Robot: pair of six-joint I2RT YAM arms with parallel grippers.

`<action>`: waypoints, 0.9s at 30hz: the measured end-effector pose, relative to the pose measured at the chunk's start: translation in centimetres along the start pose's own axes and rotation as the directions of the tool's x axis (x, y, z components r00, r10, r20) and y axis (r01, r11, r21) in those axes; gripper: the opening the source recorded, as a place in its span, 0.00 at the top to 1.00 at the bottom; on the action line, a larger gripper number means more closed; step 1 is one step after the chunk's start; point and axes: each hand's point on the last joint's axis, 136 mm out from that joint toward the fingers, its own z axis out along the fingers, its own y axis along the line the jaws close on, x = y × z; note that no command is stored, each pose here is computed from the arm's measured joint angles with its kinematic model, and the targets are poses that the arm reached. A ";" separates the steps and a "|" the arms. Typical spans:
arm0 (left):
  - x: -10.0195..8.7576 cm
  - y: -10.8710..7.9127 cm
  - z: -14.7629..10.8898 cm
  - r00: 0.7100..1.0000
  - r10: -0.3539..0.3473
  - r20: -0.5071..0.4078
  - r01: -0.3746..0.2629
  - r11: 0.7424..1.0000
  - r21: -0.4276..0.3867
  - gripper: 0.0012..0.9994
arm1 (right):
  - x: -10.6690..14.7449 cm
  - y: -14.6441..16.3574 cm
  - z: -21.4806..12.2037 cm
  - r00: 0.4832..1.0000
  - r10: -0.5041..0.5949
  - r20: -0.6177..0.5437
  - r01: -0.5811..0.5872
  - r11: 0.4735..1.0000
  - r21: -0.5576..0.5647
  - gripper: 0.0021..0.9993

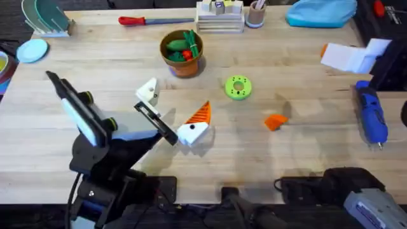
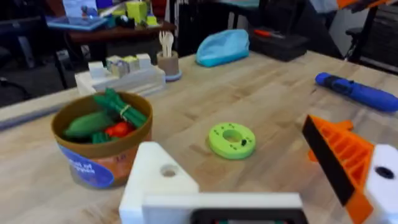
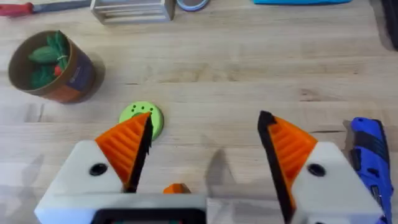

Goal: Pick up the gripper from the table and insert it into the empty holder that is missing its gripper. Then pick up a screw, insert it into the mounting hole, and use the screwdriver to tighten it. Finally, clean up the table by picking up the vegetable and placing it into the bucket.

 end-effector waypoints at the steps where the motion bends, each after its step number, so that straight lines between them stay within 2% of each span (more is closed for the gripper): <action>1: 0.4 0.0 0.0 1.000 -0.008 -0.015 0.008 1.000 -0.001 0.01 | 0.0 0.0 0.0 1.000 0.000 0.000 0.000 1.000 0.000 0.01; 3: 1.2 0.0 0.0 0.999 -0.026 -0.046 0.026 1.000 -0.001 0.01 | 0.0 0.0 0.0 1.000 0.000 0.000 0.000 1.000 0.000 0.01; 27: 1.2 0.0 0.0 0.999 -0.026 -0.046 0.026 1.000 -0.001 0.01 | 0.0 0.0 0.0 1.000 0.000 0.000 0.000 1.000 0.000 0.01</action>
